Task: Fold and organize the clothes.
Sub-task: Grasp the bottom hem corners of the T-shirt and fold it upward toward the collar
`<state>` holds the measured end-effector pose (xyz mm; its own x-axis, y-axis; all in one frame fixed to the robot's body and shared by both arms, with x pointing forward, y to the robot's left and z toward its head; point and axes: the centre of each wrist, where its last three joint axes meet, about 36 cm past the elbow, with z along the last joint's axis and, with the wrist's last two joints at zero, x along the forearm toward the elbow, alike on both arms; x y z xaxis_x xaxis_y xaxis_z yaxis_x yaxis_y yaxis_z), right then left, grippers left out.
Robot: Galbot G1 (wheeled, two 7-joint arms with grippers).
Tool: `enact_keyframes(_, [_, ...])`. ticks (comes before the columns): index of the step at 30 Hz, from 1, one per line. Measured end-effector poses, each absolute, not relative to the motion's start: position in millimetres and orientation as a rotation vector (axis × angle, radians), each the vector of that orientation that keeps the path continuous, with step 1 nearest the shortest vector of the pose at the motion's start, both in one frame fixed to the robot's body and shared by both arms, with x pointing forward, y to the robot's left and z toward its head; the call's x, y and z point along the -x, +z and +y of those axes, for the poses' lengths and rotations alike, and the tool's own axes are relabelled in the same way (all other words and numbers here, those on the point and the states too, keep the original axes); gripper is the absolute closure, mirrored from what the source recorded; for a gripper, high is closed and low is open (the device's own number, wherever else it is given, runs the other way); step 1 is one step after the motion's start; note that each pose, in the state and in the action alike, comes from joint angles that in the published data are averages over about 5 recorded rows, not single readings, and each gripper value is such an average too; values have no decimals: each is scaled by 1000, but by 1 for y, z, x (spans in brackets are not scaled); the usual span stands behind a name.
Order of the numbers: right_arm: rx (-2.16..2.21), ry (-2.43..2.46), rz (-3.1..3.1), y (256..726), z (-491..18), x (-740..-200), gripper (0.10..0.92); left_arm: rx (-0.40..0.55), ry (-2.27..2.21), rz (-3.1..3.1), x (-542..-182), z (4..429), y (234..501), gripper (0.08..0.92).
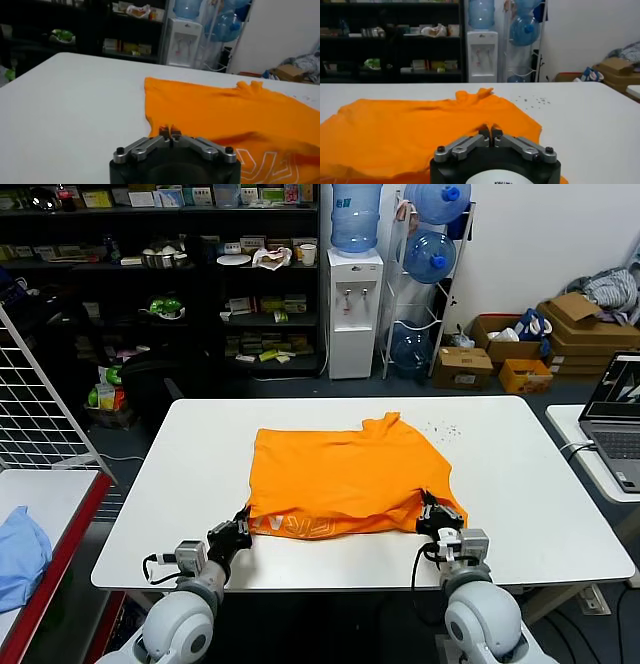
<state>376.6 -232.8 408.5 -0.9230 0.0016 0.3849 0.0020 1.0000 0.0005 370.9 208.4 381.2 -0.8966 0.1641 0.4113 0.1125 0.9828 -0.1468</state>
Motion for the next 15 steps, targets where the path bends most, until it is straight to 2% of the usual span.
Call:
enact_keyframes(4, [2,3,-2739,408,-234,-387,898,190,149,-2699,-389,207,379,904])
enact_keyframes(7, [0,2,-2736,408,-234,-393,860,183,140,-2702,-399,206,378,879])
enact_keyframes(15, [-38,-3,-2757,405,-238,-402,631,161,125,-2713,-417,206,379,658])
